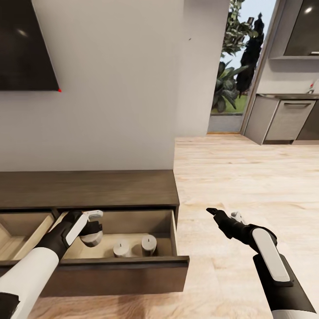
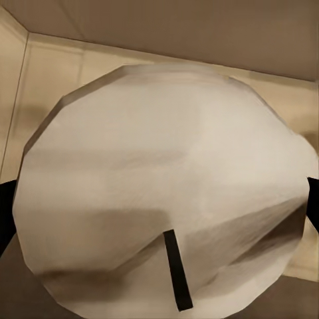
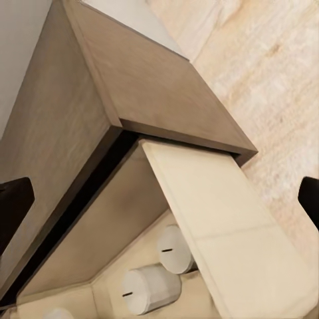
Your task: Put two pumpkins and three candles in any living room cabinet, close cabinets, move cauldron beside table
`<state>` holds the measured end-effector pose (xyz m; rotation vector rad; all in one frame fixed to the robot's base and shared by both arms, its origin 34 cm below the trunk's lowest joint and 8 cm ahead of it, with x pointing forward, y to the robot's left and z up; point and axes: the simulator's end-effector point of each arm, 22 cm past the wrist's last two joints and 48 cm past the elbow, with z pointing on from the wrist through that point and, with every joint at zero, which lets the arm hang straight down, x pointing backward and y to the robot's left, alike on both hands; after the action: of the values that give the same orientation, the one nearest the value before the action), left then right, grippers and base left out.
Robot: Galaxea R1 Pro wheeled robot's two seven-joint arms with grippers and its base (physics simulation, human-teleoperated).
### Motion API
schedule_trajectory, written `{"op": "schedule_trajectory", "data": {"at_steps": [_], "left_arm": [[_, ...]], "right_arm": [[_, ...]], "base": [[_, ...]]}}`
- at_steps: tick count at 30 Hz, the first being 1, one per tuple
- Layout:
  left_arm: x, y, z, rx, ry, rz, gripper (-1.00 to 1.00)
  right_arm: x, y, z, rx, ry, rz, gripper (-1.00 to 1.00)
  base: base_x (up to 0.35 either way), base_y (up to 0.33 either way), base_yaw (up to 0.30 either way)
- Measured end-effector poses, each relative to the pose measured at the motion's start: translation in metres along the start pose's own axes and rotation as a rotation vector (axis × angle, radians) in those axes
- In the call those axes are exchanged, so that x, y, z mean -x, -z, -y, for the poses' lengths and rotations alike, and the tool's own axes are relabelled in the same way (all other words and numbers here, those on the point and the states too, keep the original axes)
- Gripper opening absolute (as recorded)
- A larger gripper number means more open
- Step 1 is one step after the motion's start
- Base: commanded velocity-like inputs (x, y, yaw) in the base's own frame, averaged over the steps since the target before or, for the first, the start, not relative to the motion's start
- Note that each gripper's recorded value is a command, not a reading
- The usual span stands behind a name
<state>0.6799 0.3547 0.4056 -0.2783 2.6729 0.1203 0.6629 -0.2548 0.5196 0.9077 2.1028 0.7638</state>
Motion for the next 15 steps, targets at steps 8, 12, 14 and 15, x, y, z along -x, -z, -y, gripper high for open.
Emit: {"op": "schedule_trajectory", "data": {"at_steps": [8,12,14,15], "left_arm": [[-0.0017,-0.0009,-0.0008,0.002,0.000,-0.005,-1.00],[-0.0013,-0.0007,-0.0005,0.001,0.001,-0.004,-1.00],[-0.0013,-0.0007,-0.0006,0.001,0.001,-0.004,-1.00],[-0.0012,-0.0007,-0.0006,0.001,0.001,-0.004,-1.00]], "right_arm": [[0.0002,0.0000,0.0001,0.000,0.000,0.000,1.00],[0.0002,0.0000,0.0002,0.000,0.000,0.000,1.00],[0.0002,0.0000,0.0002,0.000,0.000,0.000,1.00],[0.0002,0.0000,0.0002,0.000,0.000,0.000,1.00]], "base": [[0.076,0.000,0.000],[0.010,0.000,0.000],[0.004,0.000,0.000],[0.002,0.000,0.000]]}}
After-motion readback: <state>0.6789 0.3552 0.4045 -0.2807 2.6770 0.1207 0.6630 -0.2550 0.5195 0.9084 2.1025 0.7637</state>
